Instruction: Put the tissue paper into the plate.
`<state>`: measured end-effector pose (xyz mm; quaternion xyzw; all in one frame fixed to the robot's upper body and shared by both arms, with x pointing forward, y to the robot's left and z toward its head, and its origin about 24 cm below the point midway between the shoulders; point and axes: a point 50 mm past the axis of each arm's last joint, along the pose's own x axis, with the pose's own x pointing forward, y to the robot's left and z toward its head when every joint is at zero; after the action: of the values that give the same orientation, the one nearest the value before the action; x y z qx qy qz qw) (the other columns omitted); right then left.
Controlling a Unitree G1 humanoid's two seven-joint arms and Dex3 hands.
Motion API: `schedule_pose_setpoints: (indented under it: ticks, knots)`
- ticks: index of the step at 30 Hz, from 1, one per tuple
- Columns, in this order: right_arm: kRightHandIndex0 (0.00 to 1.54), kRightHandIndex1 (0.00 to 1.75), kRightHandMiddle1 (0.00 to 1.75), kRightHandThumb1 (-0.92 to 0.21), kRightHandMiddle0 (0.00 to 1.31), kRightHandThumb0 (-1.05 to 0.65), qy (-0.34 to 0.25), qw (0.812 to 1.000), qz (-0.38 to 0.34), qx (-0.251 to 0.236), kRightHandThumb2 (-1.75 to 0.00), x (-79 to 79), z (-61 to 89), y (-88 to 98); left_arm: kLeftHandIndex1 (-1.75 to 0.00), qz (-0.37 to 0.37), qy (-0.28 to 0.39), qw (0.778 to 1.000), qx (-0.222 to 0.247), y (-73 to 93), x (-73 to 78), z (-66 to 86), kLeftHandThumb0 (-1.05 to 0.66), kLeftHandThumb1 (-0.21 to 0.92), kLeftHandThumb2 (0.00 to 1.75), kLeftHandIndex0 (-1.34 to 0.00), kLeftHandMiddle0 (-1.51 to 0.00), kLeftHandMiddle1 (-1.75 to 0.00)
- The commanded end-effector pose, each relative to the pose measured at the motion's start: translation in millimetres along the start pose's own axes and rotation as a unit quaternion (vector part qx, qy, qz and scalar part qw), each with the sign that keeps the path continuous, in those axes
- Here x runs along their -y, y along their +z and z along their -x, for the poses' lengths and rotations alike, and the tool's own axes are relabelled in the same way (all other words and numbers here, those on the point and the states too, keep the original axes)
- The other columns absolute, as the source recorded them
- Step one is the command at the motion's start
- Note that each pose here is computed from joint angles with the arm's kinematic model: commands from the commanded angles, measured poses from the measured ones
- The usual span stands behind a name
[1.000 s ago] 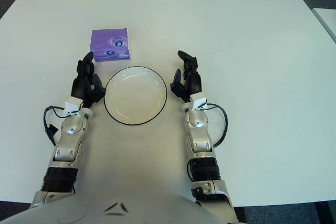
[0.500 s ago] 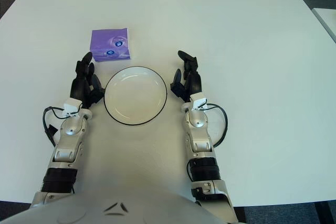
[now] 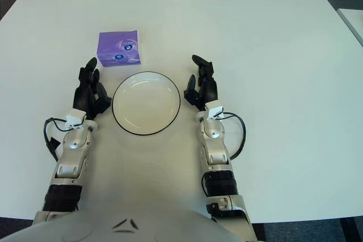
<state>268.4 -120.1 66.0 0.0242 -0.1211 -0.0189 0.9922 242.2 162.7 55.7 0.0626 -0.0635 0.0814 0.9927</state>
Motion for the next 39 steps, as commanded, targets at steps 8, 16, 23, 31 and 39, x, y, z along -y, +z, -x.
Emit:
schedule_pose_setpoints:
  ticks: [8,16,23,31,39]
  knots:
    - [0.35,0.01,0.75,-0.92,0.00,-0.56,-0.003,0.998,0.000,-0.060,-0.93,1.1,15.0,-21.6,-0.58,-0.034,0.027,0.999,0.029,37.1,-42.7,-2.0,-0.81,0.92,0.98,0.00,-0.25,-0.03]
    - [0.34,0.01,0.74,-0.92,0.00,-0.57,0.001,0.998,0.001,-0.062,-0.93,0.2,15.2,-23.2,-0.60,-0.082,0.042,0.992,0.087,66.7,-70.8,-1.8,-0.81,0.92,0.99,0.00,-0.24,-0.03]
    - [0.34,0.01,0.74,-0.92,0.00,-0.58,0.002,0.998,0.000,-0.063,-0.93,-1.7,15.6,-24.4,-0.54,-0.166,0.069,0.971,0.160,97.5,-95.8,-15.4,-0.78,0.92,0.96,0.00,-0.20,-0.01]
    - [0.36,0.02,0.80,-0.92,0.00,-0.59,-0.005,0.997,-0.005,-0.074,-0.93,-3.9,16.0,-26.9,-0.37,-0.346,0.097,0.906,0.222,129.5,-99.5,-31.0,-0.79,0.92,0.90,0.00,-0.14,-0.01]
    - [0.37,0.02,0.85,-0.92,0.00,-0.61,-0.002,0.997,-0.002,-0.077,-0.91,-5.8,16.2,-28.1,-0.27,-0.394,0.090,0.890,0.211,160.7,-104.4,-36.2,-0.80,0.92,0.89,0.00,-0.31,-0.10]
